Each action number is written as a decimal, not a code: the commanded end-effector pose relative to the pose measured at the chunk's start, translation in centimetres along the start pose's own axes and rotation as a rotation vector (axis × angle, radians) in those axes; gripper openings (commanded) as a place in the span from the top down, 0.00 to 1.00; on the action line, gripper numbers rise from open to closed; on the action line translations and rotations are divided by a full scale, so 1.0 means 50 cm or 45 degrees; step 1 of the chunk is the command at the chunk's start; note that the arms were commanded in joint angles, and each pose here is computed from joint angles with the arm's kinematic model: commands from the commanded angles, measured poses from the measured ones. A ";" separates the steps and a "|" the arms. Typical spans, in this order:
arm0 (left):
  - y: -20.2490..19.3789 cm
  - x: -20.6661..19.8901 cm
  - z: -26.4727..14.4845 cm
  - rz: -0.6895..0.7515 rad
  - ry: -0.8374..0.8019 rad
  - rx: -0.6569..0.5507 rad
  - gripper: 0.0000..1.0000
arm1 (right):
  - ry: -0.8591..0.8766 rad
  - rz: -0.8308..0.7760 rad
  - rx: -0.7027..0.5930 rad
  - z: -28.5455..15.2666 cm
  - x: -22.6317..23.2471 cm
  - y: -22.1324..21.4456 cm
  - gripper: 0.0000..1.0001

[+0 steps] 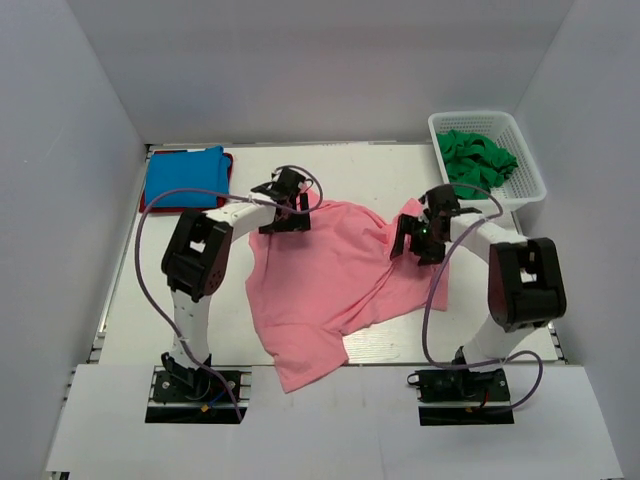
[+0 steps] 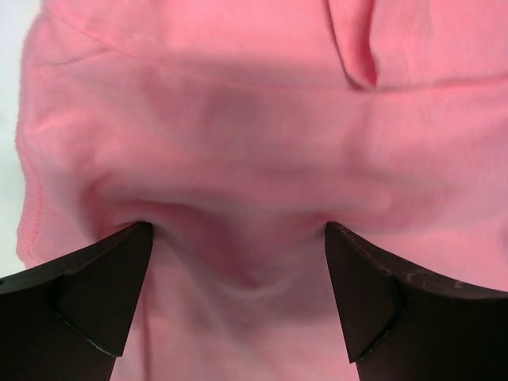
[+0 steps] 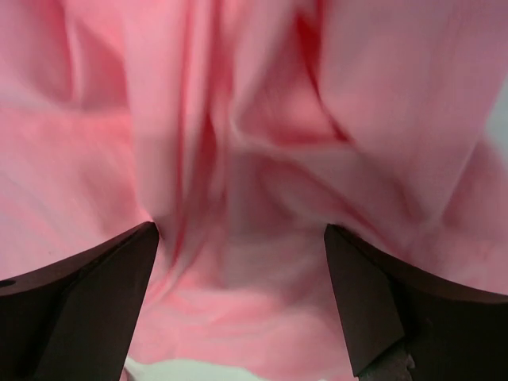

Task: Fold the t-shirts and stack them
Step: Flatten out the tshirt

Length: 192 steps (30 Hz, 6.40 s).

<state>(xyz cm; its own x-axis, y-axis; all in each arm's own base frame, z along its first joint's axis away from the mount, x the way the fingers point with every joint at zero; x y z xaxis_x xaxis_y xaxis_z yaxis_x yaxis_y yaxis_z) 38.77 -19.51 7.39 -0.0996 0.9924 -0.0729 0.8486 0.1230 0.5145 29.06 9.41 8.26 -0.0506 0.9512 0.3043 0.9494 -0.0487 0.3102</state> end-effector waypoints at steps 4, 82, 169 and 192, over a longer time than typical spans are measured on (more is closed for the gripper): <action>0.059 0.040 0.095 -0.098 0.119 -0.035 0.01 | 0.000 -0.045 -0.112 0.064 0.022 0.123 0.09; -0.427 0.156 -0.186 -0.058 0.140 0.464 0.73 | -0.358 0.257 -0.143 -0.051 -0.027 -0.017 0.13; 0.281 0.287 -1.187 -0.512 -0.130 -1.906 1.00 | -0.554 -0.117 -1.867 -0.933 0.093 0.138 1.00; 0.271 0.229 -1.203 -0.317 -0.490 -1.867 1.00 | -0.614 -0.139 -2.130 -1.072 0.085 0.032 1.00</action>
<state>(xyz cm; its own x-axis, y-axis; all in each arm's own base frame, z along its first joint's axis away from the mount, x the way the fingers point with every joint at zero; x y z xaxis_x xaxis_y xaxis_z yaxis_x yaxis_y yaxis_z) 17.01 -6.25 65.39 0.2508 0.9009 -0.3543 -0.4259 0.4313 0.7954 14.01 0.44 57.53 0.0218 0.9973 -0.0700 -0.3679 0.0731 0.9270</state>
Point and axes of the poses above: each gripper's point midway between its finger pads, its own z axis out along the fingers, its own x axis along the line the jaws close on, y = z × x, the point moved 6 cm from there along -z, back along the fingers, and after that the axes turned 4 degrees about -z, right-handed, at the moved point
